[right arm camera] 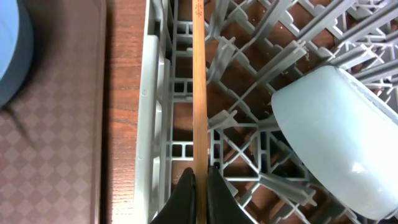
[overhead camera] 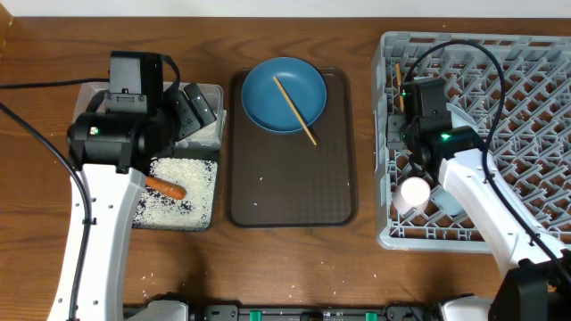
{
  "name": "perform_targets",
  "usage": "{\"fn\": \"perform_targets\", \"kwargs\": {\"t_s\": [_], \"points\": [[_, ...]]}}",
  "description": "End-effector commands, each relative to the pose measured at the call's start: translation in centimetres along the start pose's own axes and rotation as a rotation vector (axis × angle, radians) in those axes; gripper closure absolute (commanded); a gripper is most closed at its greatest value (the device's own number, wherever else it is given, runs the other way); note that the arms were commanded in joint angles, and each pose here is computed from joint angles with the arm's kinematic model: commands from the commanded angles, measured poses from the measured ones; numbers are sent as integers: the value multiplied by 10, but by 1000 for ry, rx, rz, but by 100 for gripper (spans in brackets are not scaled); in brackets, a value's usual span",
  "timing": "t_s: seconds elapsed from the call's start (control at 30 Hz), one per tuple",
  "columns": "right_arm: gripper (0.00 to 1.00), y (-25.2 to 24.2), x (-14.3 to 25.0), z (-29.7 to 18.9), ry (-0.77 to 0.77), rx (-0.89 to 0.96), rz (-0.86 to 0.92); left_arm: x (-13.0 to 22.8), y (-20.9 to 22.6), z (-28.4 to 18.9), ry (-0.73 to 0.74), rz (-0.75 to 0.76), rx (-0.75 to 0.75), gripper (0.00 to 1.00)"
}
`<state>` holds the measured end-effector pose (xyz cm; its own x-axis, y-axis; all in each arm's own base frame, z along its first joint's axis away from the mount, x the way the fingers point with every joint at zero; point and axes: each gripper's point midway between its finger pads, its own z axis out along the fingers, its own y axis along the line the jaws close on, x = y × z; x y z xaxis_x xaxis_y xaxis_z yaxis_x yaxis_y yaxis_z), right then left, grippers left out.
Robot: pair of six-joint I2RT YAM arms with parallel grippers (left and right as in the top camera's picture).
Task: Sort waste into correct bins and load items into the dishwasher rack
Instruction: 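Lower the chopstick upright into the rack's left edge and release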
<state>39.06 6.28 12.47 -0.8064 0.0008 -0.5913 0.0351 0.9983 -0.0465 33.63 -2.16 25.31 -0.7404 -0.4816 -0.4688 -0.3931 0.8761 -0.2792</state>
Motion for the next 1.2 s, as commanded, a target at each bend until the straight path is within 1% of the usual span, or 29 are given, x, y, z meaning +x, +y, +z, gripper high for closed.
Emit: {"fn": "perform_targets", "kwargs": {"t_s": [0.0, 0.17, 0.3, 0.33, 0.37, 0.47, 0.5, 0.7, 0.73, 0.77, 0.8, 0.83, 0.87, 0.9, 1.03, 1.13, 1.17], "points": [[97, -2, 4, 4, 11, 8, -17, -1, 5, 2, -3, 3, -20, 1], [98, -2, 3, 5, 7, 7, -16, -1, 5, 2, -3, 3, -20, 1], [97, -2, 4, 6, 10, 7, -17, -1, 5, 2, -3, 3, -20, 1], [94, -2, 4, 6, 10, 7, -17, -1, 5, 2, -3, 3, -20, 1], [89, -2, 4, 6, 10, 7, -16, -1, 5, 2, -3, 3, -20, 1], [67, -1, 4, 6, 10, 4, -16, -1, 5, 2, -3, 3, -20, 1], [66, -1, 4, 6, 11, 4, -16, -1, 5, 2, -3, 3, -20, 1], [66, -1, 5, 6, 12, 0, -16, -1, 5, 2, -3, 3, -20, 1], [64, 0, 5, 6, 13, -4, -16, -1, 5, 2, -3, 3, -20, 1], [59, 1, 5, 6, 13, -9, -16, -1, 5, 2, -3, 3, -20, 1], [52, 2, 5, 6, 14, -16, -16, -1, 5, 2, -3, 3, -20, 1], [40, 4, 5, 6, 16, -25, -16, -1, 5, 2, -3, 3, -20, 1], [23, 5, 5, 6, 17, -32, -16, -1, 5, 2, -3, 3, -20, 1], [2, 5, 5, 6, 17, -33, -16, -1, 5, 2, -3, 3, -20, 1], [1, 7, 6, 6, 19, -43, -16, -1, 5, 2, -3, 3, -20, 1], [1, 18, 6, 5, 23, -103, -16, -1, 5, 2, -3, 3, -20, 1], [5, 23, 6, 4, 25, -132, -17, -1, 5, 2, -3, 3, -20, 1]]}}
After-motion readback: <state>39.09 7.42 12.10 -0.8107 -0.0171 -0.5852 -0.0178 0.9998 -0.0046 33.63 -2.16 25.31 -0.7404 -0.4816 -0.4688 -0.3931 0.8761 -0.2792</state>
